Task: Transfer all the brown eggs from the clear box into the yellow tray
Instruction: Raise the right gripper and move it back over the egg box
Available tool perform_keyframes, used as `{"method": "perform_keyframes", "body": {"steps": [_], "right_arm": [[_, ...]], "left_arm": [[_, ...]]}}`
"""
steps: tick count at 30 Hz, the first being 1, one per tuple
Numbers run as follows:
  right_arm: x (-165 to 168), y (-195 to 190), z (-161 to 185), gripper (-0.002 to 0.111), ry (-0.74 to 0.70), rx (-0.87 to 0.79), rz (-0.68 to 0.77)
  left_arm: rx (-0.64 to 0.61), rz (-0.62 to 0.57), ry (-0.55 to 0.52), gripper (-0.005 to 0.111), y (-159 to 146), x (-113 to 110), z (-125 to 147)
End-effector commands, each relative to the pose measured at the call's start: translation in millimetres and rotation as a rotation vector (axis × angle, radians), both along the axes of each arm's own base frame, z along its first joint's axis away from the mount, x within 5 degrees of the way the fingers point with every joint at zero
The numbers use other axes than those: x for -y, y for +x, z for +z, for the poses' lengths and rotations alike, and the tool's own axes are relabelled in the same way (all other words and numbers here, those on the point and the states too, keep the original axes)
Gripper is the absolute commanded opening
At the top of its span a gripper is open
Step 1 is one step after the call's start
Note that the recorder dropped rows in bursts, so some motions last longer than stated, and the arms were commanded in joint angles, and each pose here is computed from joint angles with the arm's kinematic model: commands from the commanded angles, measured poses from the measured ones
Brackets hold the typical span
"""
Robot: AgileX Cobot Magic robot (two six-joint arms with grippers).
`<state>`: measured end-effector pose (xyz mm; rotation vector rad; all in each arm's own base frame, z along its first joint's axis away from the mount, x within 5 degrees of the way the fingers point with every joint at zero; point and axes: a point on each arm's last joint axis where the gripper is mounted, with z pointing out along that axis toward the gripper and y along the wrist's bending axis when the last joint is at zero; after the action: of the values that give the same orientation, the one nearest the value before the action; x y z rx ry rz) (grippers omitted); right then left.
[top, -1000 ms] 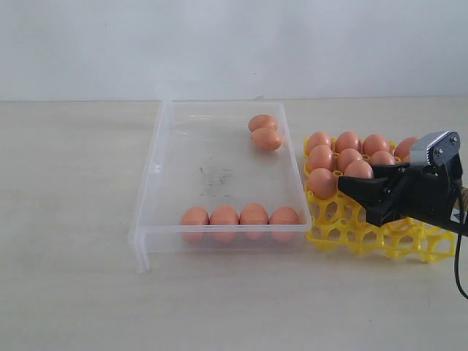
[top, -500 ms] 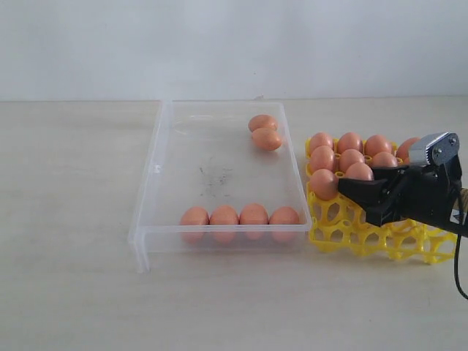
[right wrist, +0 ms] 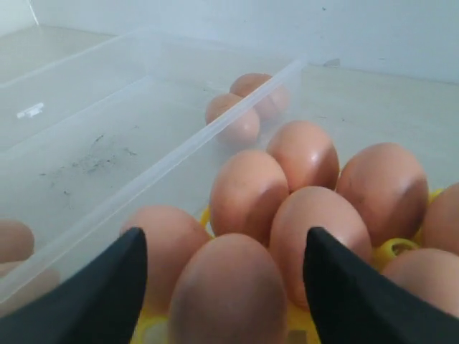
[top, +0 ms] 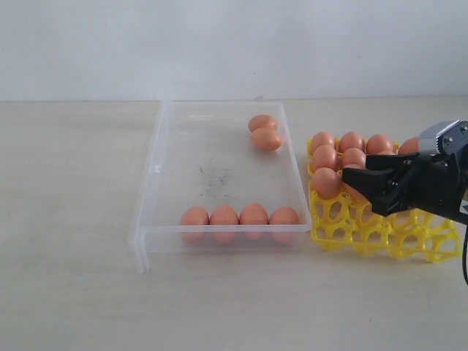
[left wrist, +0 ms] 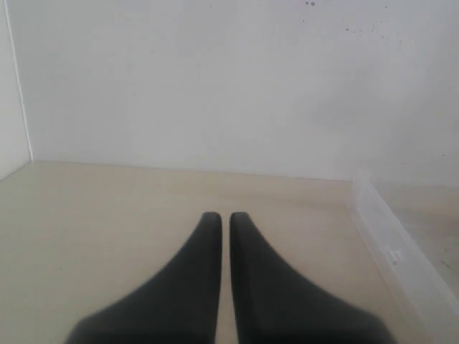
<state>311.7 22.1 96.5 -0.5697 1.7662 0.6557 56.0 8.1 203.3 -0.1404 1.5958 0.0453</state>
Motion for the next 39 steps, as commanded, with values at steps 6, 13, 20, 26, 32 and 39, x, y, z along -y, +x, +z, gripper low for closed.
{"method": "perform_keyframes", "body": {"steps": [6, 13, 20, 26, 32, 39], "right_arm": [[1.2, -26.2, 30.6, 0.021, -0.055, 0.013, -0.034], [-10.6, -20.0, 8.5, 0.000, -0.155, -0.121, -0.082], [-29.6, -19.6, 6.5, 0.000, -0.204, -0.120, 0.036], [-40.8, -61.2, 85.2, 0.000, -0.092, 0.172, 0.125], [-87.3, -54.6, 137.8, 0.009, -0.211, -0.306, 0.017], [-165.0, 7.7, 143.5, 0.034, -0.701, 0.179, 0.114]], "left_arm": [[-0.003, -0.004, -0.003, 0.004, -0.1, 0.2, -1.2], [-0.003, -0.004, -0.003, 0.004, -0.1, 0.2, -1.2], [-0.003, -0.004, -0.003, 0.004, -0.1, 0.2, -1.2], [-0.003, -0.004, -0.003, 0.004, -0.1, 0.2, -1.2], [-0.003, -0.004, -0.003, 0.004, -0.1, 0.2, -1.2], [-0.003, -0.004, -0.003, 0.004, -0.1, 0.2, -1.2]]}}
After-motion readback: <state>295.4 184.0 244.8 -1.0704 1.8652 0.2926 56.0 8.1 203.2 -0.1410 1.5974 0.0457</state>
